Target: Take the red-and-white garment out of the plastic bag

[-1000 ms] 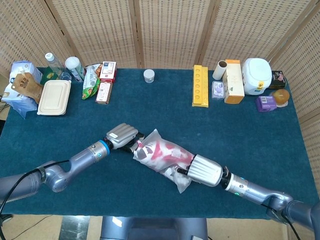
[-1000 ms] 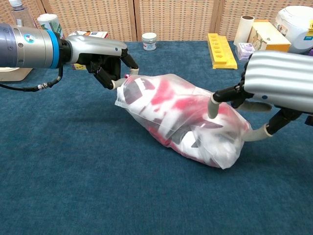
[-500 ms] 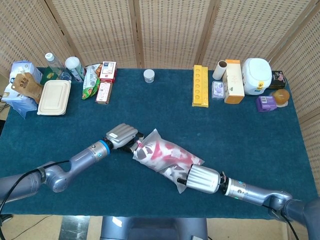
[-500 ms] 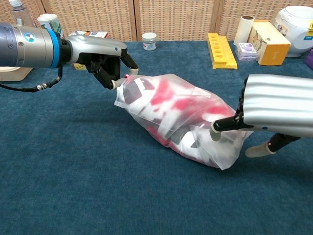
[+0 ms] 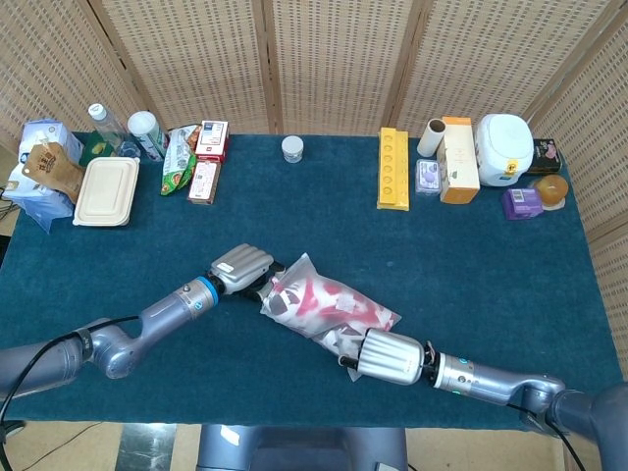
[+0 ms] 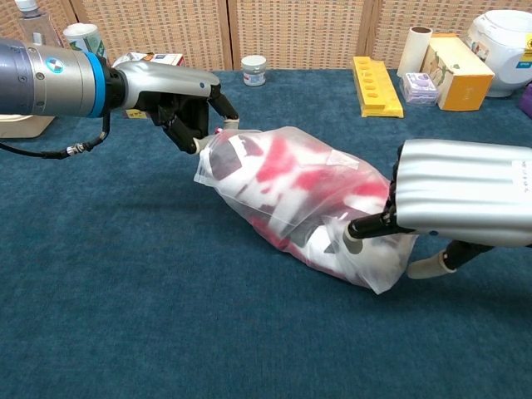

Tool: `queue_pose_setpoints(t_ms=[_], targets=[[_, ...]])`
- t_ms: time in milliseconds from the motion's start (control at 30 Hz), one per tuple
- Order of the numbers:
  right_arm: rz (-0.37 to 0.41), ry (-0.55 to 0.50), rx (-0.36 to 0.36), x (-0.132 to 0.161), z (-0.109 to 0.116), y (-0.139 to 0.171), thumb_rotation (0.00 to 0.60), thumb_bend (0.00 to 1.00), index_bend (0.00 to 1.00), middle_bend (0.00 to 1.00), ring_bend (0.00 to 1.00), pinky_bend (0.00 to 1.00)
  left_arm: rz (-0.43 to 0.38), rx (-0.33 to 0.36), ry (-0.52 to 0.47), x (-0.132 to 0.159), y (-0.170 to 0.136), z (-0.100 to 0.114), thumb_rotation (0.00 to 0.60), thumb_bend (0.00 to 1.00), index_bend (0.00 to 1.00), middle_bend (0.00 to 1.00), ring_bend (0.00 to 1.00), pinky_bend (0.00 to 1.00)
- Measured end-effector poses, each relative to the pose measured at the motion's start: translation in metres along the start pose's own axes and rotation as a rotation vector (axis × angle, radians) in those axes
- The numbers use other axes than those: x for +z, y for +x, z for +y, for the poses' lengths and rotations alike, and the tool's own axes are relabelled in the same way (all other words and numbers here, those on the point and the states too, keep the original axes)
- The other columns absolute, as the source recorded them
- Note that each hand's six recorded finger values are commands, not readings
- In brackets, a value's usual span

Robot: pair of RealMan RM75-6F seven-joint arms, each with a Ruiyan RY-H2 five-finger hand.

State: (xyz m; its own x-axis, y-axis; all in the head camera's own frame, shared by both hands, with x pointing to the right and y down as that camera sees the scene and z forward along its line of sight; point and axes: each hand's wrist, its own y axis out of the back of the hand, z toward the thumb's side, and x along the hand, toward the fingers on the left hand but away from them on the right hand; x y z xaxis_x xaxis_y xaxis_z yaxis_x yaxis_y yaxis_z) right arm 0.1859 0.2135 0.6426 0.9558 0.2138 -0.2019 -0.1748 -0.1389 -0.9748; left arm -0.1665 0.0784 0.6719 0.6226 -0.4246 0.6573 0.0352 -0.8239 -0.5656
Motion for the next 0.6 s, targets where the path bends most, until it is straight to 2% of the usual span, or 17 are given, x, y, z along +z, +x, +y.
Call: queue_pose_setpoints(t_ms=[333, 600], targets=[[0.018, 0.001, 0.024, 0.004, -0.005, -0.010, 0.600, 0.03, 0.44, 0.93, 1.00, 1.00, 0.001, -0.002, -0.002, 0.001, 0.000, -0.001, 0.587, 0.56, 0.62, 1.00, 1.00, 1.00], [0.027, -0.006, 0.019, 0.008, -0.005, -0.016, 0.600, 0.23, 0.49, 0.93, 1.00, 1.00, 0.002, -0.002, -0.001, 0.001, 0.000, -0.001, 0.588, 0.56, 0.62, 1.00, 1.00, 1.00]])
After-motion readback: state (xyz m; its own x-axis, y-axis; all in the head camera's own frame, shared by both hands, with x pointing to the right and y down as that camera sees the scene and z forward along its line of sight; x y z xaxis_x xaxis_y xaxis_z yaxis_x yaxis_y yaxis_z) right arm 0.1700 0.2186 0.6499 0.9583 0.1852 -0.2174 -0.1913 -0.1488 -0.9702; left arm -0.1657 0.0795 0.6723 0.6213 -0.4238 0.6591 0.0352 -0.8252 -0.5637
